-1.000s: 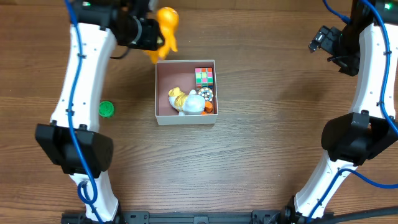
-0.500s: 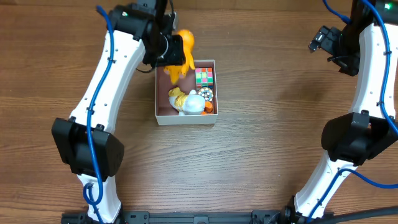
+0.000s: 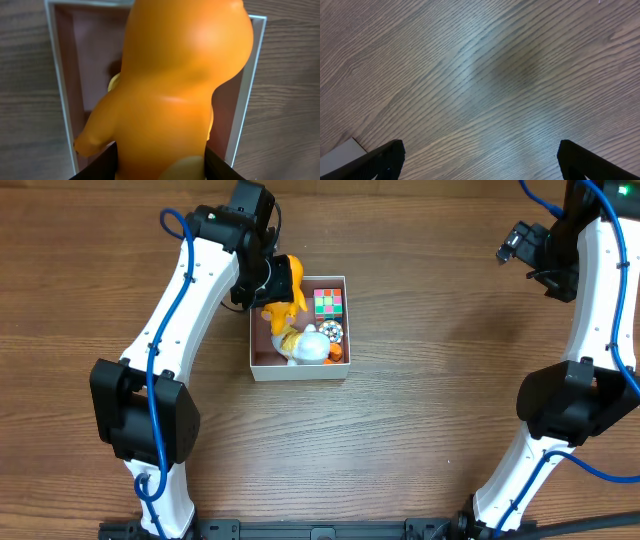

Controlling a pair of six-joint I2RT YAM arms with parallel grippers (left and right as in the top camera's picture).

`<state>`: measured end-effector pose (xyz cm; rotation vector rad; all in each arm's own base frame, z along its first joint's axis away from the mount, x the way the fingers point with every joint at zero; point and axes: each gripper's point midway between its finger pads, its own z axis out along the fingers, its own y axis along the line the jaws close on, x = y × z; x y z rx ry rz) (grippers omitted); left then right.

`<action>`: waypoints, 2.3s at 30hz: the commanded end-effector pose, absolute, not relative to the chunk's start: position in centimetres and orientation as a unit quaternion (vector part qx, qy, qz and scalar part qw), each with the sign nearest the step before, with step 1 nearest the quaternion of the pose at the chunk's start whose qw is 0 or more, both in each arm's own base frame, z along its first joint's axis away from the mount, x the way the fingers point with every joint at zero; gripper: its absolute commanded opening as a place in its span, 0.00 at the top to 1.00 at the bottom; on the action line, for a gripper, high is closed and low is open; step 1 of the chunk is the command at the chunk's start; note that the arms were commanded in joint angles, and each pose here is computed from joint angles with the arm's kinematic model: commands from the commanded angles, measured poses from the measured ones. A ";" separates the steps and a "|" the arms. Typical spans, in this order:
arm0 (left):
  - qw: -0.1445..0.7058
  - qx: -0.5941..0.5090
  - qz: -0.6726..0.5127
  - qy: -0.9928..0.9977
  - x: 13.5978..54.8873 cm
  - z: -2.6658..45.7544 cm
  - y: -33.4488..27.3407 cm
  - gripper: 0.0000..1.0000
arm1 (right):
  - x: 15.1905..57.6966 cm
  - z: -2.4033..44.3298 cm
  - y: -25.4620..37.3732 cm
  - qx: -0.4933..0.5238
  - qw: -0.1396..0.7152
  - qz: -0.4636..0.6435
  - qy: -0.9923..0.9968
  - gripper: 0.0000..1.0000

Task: Pack container
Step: 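Lower the orange figure into the pink box beside the duck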

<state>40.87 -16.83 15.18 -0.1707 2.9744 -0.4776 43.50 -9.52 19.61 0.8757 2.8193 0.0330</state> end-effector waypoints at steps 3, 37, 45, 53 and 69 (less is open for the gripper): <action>0.023 -0.097 -0.142 0.985 39.4 13.6 -16.4 0.55 | 43.6 19.9 -9.5 0.299 0.100 0.012 0.949 0.00; 0.016 -0.109 -0.103 0.989 38.8 12.9 -15.0 0.45 | 43.6 19.9 -9.5 0.299 0.100 0.012 0.949 0.00; 0.027 -0.108 -0.100 0.989 39.3 12.9 -14.9 0.40 | 43.6 19.9 -9.5 0.298 0.100 0.013 0.949 0.00; 0.029 -0.108 -0.099 0.989 39.6 12.7 -14.9 0.39 | 43.6 19.9 -9.5 0.298 0.100 0.013 0.949 0.00; 0.034 -0.107 -0.102 0.988 39.8 12.7 -15.0 0.29 | 43.6 19.9 -9.5 0.299 0.100 0.012 0.949 0.00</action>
